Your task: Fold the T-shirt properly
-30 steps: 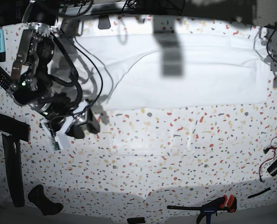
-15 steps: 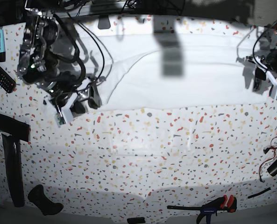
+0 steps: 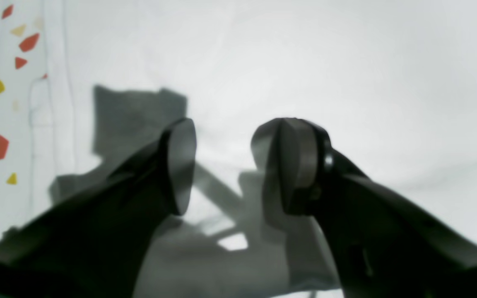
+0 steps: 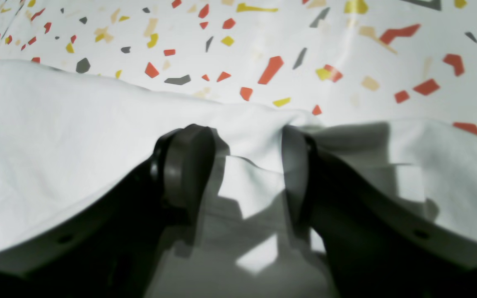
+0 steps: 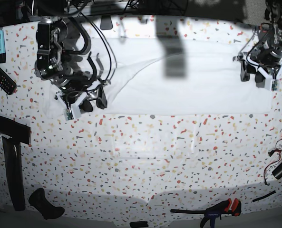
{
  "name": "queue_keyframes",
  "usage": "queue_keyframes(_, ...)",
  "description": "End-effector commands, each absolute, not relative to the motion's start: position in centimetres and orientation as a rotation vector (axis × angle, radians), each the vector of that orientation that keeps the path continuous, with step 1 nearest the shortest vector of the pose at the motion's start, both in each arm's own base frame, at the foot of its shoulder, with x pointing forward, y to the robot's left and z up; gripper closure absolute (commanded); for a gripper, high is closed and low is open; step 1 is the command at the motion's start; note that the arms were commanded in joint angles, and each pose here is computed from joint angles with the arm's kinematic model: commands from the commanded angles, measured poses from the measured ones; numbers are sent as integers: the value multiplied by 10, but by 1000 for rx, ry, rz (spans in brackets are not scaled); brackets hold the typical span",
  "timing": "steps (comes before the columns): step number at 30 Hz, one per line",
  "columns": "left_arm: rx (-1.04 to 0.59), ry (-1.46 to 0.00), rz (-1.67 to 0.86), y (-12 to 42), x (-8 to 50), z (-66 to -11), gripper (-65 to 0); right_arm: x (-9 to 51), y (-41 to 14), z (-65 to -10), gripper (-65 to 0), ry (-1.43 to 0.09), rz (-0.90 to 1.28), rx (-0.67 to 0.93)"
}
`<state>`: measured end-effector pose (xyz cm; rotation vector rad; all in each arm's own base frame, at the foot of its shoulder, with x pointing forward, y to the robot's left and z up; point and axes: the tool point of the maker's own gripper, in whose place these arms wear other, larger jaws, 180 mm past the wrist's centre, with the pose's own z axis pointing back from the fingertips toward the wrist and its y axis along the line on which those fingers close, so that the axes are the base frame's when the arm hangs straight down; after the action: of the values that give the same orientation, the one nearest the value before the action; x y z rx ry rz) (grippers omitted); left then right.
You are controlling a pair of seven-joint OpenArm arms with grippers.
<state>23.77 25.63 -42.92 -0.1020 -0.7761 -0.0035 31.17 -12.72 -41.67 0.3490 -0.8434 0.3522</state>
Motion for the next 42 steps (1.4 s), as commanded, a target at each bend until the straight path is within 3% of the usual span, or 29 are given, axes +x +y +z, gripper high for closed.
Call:
queue_keyframes(1, -66, -711, 0, 267, 226, -439, -310, 306, -127, -424, -306, -796, 375, 335)
queue_keyframes(11, -70, -717, 21, 269, 225, -445, -310, 346, -140, -407, -306, -868, 369, 259)
queue_keyframes(21, -142, -789, 16, 248, 260, -442, -310, 390, -156, -423, -306, -818, 269, 251)
queue_keyframes(29, -100, -695, 80, 279, 276, -477, -310, 394, -157, -420, -306, -804, 274, 244)
queue_keyframes(34, -155, -747, 61, 277, 290, -458, -309, 398, -159, -410, -306, -801, 293, 228)
queue_keyframes(42, -109, -875, -14, 284, 320, -401, -310, 415, -153, -353, -306, -916, 365, 179)
